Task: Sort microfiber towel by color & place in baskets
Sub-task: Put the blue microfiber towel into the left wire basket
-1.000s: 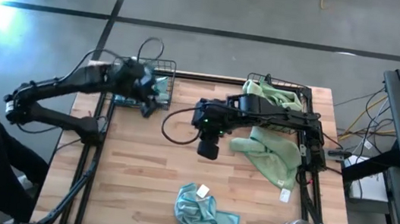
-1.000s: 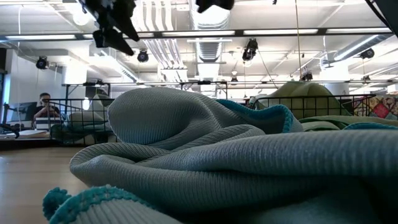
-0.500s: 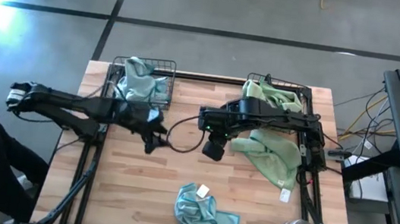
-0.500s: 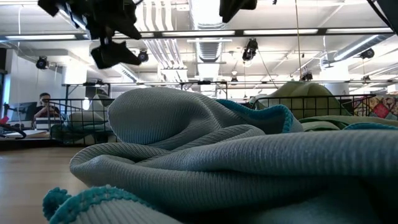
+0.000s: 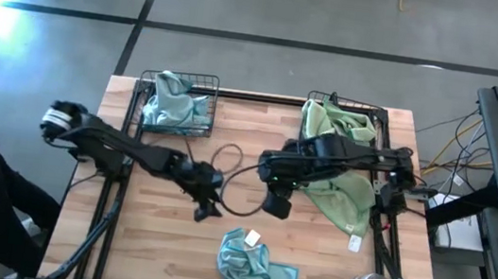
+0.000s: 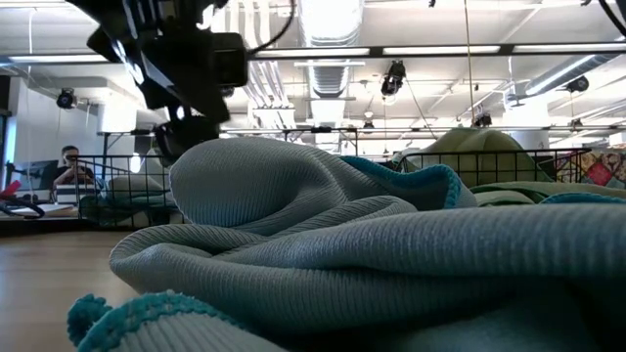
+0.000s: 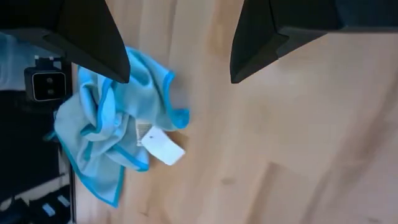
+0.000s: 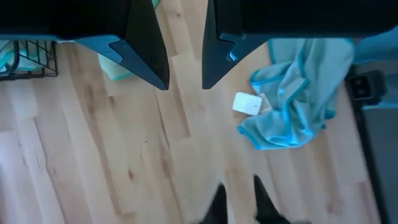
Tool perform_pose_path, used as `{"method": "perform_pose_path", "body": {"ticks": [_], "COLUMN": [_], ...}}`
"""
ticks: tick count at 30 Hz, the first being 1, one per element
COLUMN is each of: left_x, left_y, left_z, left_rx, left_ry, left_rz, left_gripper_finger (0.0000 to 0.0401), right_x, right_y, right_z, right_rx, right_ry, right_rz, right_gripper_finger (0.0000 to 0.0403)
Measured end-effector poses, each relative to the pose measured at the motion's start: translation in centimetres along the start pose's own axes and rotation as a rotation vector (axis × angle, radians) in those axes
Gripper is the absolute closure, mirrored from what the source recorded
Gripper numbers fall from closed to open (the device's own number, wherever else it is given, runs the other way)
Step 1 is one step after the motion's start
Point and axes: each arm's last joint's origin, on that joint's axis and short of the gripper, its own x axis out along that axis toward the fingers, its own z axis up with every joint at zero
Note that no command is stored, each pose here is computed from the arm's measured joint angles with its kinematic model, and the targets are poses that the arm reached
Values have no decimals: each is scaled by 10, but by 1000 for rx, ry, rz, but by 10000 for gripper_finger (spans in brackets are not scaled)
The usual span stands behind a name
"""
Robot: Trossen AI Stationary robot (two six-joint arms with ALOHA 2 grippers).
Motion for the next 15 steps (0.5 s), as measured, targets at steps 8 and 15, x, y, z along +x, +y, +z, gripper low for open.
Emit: {"method": "perform_pose_path", "body": {"ticks": [8, 15], "left_x": [50, 91], "left_y": [-38, -63], "left_z": [12, 5], "left_rx": [41, 63], "left_ry": [117, 271], "left_rz": [-102, -142], "left_gripper_finger": [140, 140], "right_x": [-35, -59], "right_y": [10, 10], "right_z": [-20, -32], "right_rx": [-1, -12], "right_ry": [-65, -111], "right_rz": [58, 92], "right_gripper_finger": [314, 314]}}
